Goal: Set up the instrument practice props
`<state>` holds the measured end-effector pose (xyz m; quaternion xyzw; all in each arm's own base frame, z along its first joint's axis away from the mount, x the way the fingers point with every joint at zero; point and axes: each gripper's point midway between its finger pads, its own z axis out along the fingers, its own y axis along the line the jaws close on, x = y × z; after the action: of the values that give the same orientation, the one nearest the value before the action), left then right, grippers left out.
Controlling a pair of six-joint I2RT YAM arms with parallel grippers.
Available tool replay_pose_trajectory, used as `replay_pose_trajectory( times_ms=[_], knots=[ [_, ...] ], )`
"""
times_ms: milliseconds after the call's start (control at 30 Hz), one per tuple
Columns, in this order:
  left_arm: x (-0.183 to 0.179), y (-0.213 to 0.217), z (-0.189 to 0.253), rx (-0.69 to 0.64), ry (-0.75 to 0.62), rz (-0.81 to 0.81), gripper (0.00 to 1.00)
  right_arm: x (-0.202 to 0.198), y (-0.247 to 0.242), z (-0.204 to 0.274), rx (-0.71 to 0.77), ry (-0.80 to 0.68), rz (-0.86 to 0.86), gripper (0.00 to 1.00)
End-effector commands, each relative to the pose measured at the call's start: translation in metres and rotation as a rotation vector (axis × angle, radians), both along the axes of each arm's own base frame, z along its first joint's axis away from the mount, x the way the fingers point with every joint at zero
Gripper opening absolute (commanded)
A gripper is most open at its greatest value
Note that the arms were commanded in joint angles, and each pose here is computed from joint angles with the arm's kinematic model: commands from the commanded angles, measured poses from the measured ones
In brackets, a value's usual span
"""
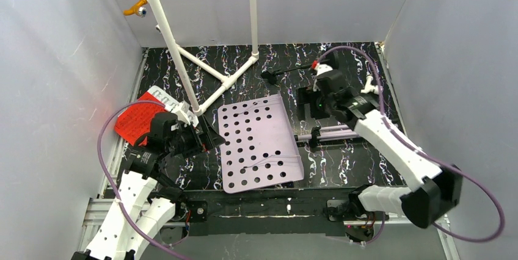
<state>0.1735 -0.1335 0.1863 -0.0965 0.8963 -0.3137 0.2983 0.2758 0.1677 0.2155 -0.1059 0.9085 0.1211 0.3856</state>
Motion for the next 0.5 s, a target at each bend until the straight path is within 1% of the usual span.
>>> replay_pose_trajectory(
  times_ms=[0,133,233,267,467],
  knots=[
    [-0.010,-0.010,-0.005,-0.090,0.041,-0.009,1.00,-0.002,0.036,-0.023,0.131,0.114,0.062,1.00],
    [-0.015,-0.014,-0.019,-0.132,0.081,0.011,1.00,-0.005,0.044,-0.050,0.114,0.238,0.047,1.00],
    [-0.015,-0.017,-0.026,-0.155,0.100,0.014,1.00,-0.004,0.043,-0.062,0.036,0.247,-0.011,1.00],
    [-0.014,-0.018,-0.028,-0.158,0.104,0.014,1.00,-0.006,0.046,-0.064,0.019,0.243,-0.018,0.98],
    [-0.010,-0.023,-0.028,-0.177,0.126,0.006,1.00,-0.011,0.049,-0.083,-0.093,0.244,-0.079,0.76]
  ],
)
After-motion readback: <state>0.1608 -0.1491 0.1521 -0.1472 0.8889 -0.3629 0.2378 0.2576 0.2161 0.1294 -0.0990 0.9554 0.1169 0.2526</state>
